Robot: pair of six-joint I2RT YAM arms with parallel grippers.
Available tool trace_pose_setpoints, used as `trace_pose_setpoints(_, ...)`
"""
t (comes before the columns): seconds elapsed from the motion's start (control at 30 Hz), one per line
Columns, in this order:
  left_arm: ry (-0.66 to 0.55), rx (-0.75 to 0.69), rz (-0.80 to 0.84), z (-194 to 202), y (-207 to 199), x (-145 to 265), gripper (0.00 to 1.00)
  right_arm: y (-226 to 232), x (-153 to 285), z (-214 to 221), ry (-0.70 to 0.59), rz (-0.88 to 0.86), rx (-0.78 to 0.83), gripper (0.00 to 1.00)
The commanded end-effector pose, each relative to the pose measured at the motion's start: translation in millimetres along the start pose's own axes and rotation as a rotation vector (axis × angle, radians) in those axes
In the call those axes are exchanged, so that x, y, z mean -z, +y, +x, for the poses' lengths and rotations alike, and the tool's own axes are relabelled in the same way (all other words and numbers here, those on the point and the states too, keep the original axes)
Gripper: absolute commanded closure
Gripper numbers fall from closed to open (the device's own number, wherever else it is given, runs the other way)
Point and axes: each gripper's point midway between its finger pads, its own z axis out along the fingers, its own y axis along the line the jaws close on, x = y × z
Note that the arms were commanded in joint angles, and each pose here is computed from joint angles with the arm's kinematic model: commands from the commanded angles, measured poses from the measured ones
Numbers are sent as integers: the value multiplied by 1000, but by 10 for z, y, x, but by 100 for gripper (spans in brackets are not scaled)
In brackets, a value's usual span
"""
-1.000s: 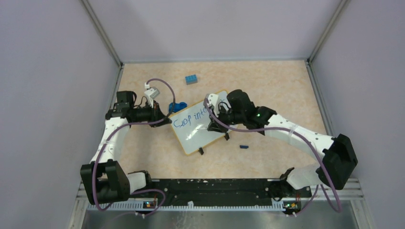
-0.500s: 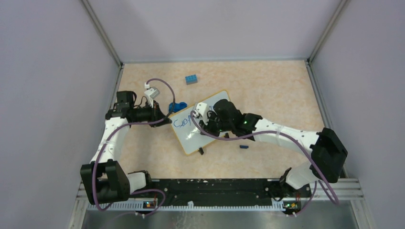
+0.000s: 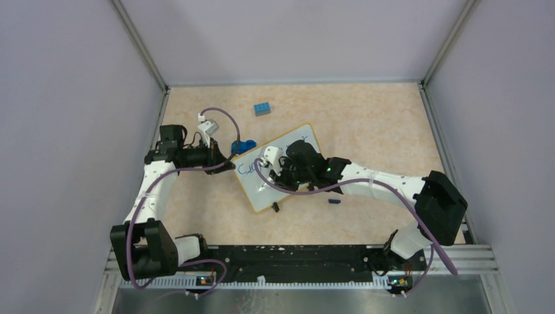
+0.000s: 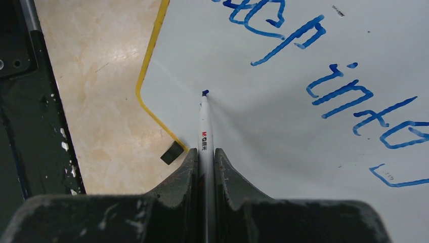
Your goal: Write a sentence on the whiteboard
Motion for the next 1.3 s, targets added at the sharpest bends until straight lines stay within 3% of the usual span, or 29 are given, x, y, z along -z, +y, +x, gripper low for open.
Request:
trace_pose_setpoints(0.0, 20, -23, -15, 95, 44, -27, 100, -147, 20, -181, -41, 65, 35, 100)
trace_pose_setpoints(0.7, 24, -20, -13, 105, 57, -36, 100, -444, 291, -445, -127, 117, -18, 100)
trace_pose_setpoints(1.27, 26, -24, -16, 120, 60, -36, 100, -171, 134, -16, -3, 35, -4, 100)
